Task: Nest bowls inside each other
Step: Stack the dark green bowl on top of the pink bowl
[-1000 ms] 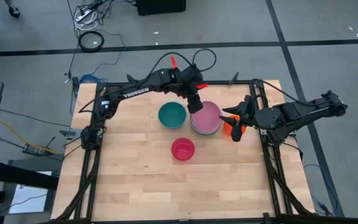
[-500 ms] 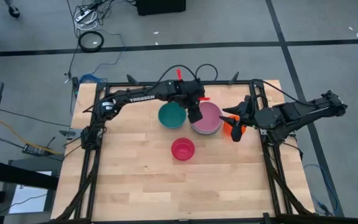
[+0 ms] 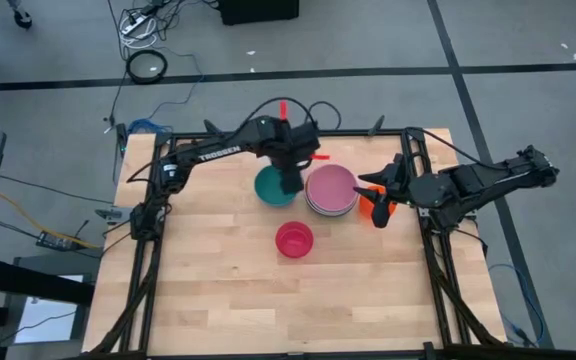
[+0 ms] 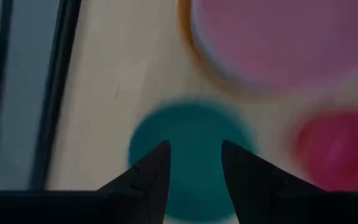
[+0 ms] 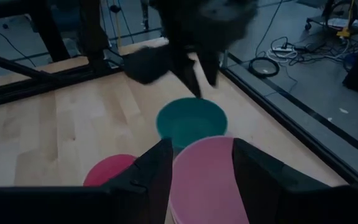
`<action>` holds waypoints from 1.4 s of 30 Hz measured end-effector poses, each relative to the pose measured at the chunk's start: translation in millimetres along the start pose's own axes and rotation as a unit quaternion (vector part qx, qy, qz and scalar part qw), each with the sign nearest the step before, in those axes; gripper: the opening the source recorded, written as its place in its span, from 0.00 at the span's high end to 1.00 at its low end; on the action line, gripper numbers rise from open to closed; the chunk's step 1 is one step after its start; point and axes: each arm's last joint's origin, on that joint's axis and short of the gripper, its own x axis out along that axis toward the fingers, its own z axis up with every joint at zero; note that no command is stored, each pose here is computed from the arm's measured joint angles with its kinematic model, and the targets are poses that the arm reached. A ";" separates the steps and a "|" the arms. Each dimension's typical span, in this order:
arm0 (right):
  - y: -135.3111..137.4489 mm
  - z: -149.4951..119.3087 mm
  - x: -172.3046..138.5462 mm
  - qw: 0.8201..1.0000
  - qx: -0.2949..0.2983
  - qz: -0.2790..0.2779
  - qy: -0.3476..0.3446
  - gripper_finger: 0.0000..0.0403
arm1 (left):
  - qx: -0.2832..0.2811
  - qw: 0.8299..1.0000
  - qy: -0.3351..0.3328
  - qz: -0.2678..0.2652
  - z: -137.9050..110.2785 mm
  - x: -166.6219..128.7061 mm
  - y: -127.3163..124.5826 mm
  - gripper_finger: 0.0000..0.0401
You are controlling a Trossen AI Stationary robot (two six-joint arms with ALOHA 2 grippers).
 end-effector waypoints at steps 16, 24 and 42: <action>1.6 -6.8 3.5 0.999 0.011 -0.001 0.031 0.61 | 0.130 0.978 0.147 -0.070 -41.8 39.6 -17.2 0.62; 7.8 -9.8 11.6 0.999 0.007 -0.001 0.045 0.61 | 0.132 0.972 0.173 -0.090 -56.9 78.6 -25.6 0.62; 13.7 -14.0 21.0 0.998 -0.004 -0.008 0.061 0.61 | 0.127 0.981 0.102 -0.107 -51.2 102.7 -33.2 0.62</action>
